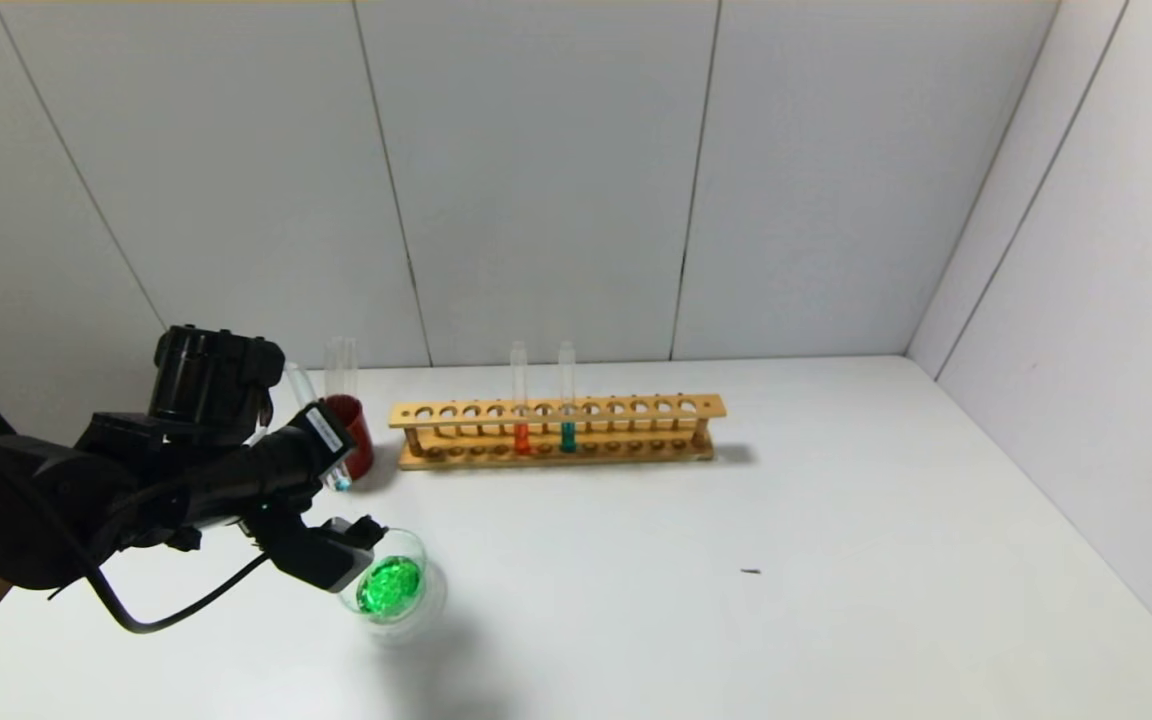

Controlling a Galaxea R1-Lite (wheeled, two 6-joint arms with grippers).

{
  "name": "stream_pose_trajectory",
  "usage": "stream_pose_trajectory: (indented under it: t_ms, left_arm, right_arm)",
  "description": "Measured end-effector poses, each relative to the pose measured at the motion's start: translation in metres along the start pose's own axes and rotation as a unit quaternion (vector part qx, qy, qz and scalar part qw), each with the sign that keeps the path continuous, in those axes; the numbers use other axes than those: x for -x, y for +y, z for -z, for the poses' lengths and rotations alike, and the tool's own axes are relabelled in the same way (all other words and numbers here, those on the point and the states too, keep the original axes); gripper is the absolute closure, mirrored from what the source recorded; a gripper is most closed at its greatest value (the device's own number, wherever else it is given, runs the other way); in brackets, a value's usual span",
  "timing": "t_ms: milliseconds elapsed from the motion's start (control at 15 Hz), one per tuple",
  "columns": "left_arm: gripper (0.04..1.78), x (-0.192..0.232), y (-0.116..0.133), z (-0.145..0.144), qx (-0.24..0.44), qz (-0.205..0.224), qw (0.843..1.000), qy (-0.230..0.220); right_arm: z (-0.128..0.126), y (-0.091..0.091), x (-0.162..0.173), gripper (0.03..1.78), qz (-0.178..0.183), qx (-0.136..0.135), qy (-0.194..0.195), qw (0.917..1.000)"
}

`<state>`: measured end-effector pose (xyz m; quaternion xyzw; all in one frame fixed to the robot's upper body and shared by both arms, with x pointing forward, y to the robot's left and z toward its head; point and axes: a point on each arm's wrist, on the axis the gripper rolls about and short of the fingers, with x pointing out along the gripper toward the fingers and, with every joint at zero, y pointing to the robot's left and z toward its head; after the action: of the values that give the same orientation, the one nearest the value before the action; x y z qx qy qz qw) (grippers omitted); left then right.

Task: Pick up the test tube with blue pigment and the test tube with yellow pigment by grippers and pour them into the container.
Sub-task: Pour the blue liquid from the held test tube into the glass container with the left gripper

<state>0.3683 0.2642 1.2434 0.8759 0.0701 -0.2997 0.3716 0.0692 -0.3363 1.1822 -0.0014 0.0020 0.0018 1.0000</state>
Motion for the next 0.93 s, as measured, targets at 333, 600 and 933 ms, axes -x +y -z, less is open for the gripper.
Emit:
stream_pose_trajectory:
  t_ms: [333, 600, 933]
  left_arm:
    - [1.51, 0.0021, -0.0022, -0.0015, -0.004, 0.001, 1.0, -0.001]
    - [1.51, 0.0034, -0.002, -0.0012, -0.01, 0.0, 1.0, 0.0]
    - [1.51, 0.0042, -0.0027, -0.0016, -0.015, 0.001, 1.0, 0.0]
  right_arm:
    - [0.0, 0.0, 0.0, 0.06, 0.0, 0.0, 0.0, 1.0]
    - [0.0, 0.0, 0.0, 0.06, 0.0, 0.0, 0.0, 1.0]
    - [0.0, 0.0, 0.0, 0.06, 0.0, 0.0, 0.0, 1.0]
